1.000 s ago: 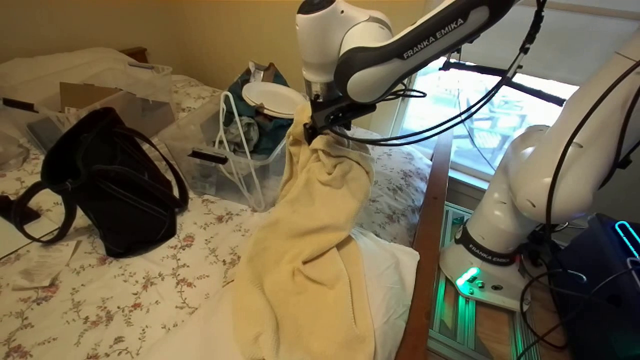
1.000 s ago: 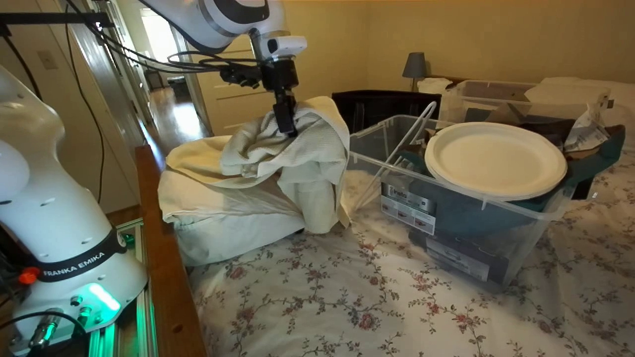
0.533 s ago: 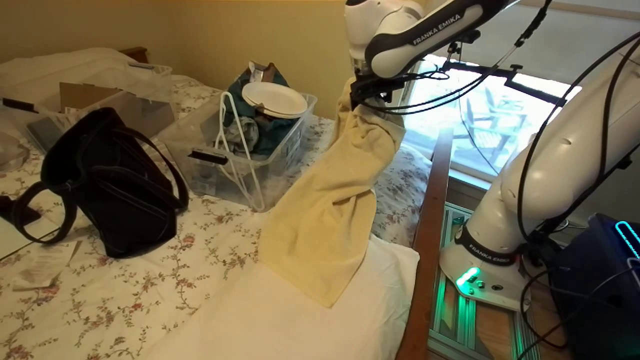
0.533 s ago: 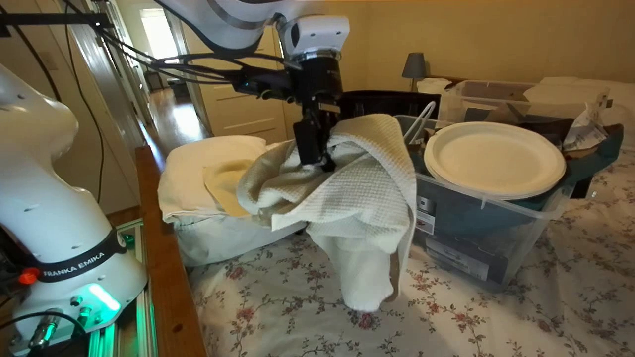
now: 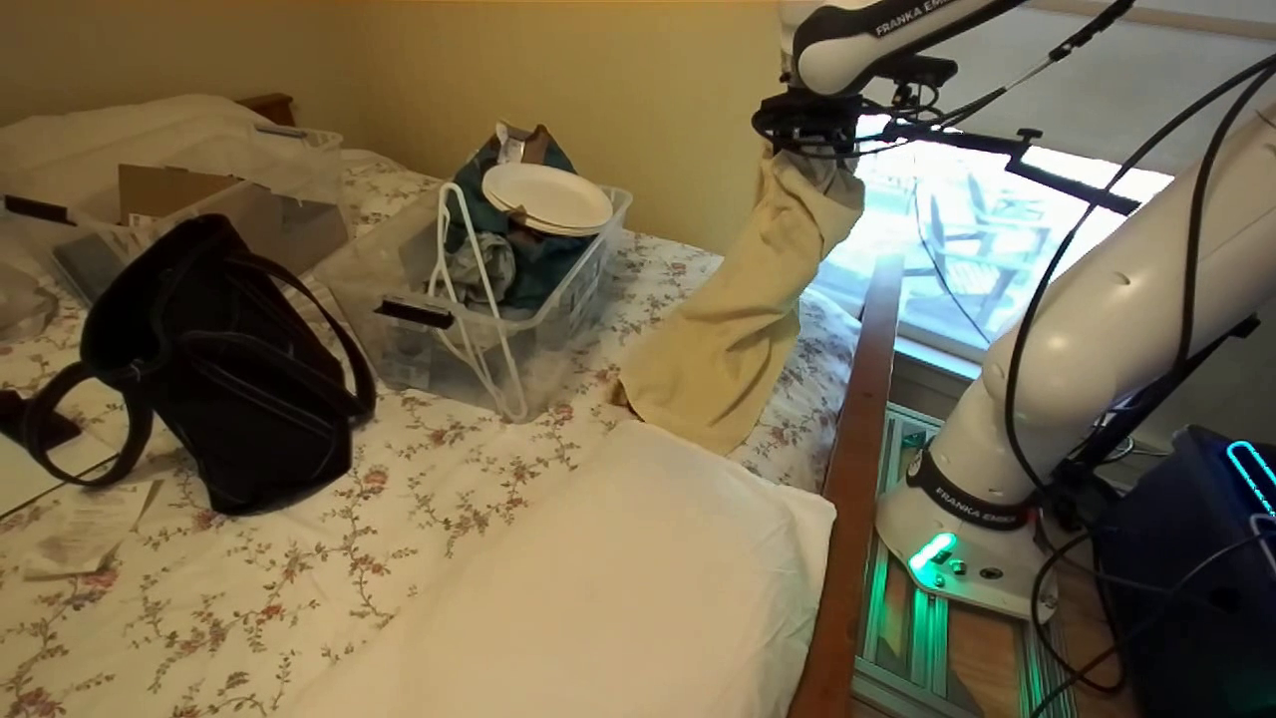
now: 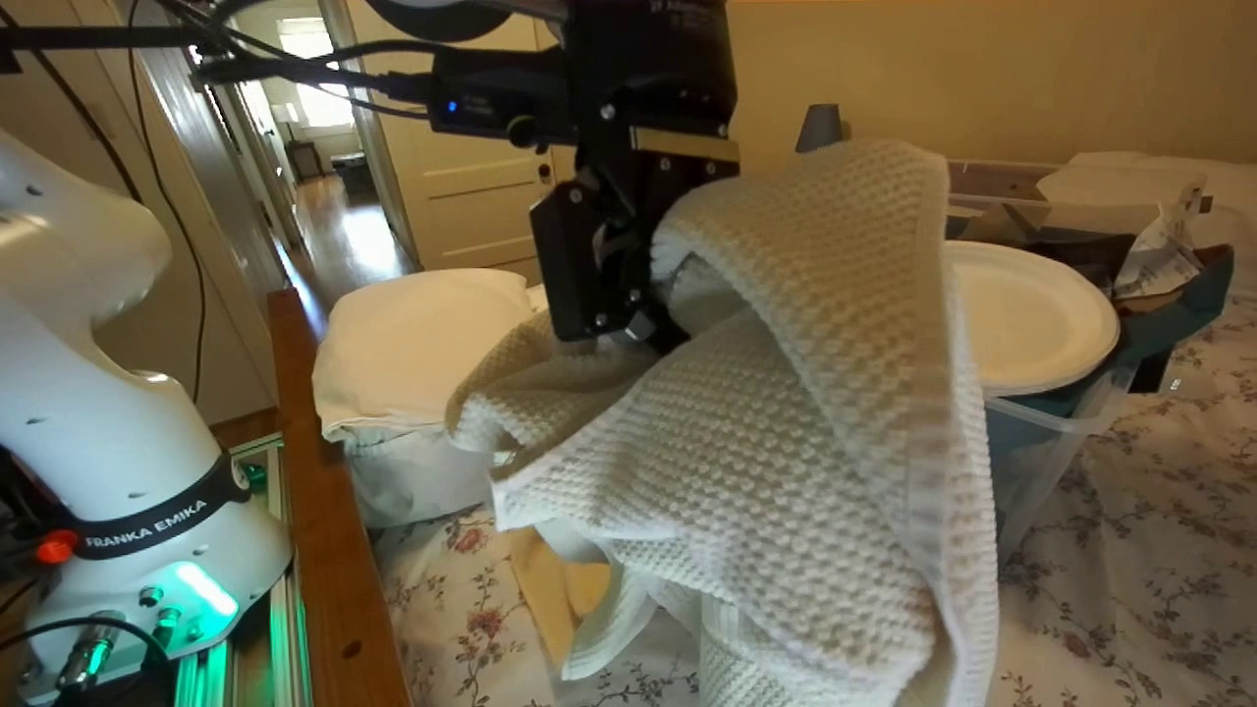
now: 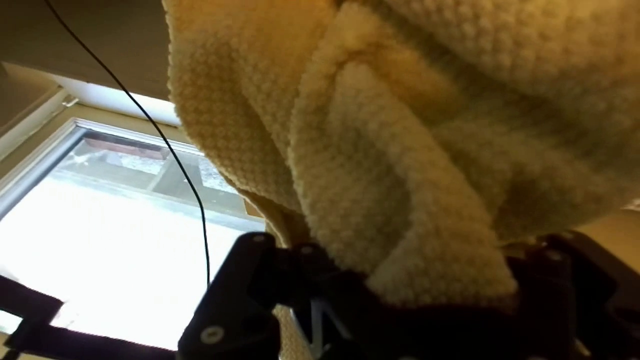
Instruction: Put the towel on the right side of the bed.
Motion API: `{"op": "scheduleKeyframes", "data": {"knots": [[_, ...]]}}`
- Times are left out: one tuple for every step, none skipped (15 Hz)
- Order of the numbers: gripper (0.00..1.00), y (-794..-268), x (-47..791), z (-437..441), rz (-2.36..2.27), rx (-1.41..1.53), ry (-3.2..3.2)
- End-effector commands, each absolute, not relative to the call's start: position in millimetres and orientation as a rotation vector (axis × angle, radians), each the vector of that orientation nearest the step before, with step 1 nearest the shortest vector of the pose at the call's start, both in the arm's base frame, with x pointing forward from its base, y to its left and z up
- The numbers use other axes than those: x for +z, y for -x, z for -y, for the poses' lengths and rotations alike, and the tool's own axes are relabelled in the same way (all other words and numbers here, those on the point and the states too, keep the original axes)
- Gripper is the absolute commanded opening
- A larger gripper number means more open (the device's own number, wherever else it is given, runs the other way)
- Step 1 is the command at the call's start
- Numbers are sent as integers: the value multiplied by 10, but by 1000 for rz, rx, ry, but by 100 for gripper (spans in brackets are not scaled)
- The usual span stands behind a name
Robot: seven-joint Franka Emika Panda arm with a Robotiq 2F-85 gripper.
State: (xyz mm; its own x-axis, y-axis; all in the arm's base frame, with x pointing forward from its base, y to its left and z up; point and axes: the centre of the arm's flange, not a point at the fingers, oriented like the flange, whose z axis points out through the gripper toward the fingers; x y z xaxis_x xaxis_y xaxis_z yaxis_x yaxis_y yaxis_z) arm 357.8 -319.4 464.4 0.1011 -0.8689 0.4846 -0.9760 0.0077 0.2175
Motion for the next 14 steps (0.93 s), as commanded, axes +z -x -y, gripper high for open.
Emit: {"op": "scheduleKeyframes", "data": {"knots": [[0,-3894,4315,2900,1848,223,-1677],[0,-3969,4120,2794,1829,168,-1675],[0,-4053,3909,2659,1814,98,-1724],[0,-4139,3635,2506,1779,29,-1778],[0,-4205,3403,2348,1746,-32,-1834],[0,-4253,3197,2212,1723,-83,-1881],[0,-4309,3008,2050,1701,-111,-1956],[0,-4361,2833,1926,1684,-142,-2015],[0,-4409,2675,1812,1677,-172,-2077],[0,-4452,2533,1725,1672,-195,-2118],[0,-4464,2411,1657,1677,-203,-2175],[0,-4485,2306,1608,1701,-195,-2237],[0,-4492,2196,1562,1721,-177,-2287],[0,-4498,2066,1513,1739,-165,-2338]]}}
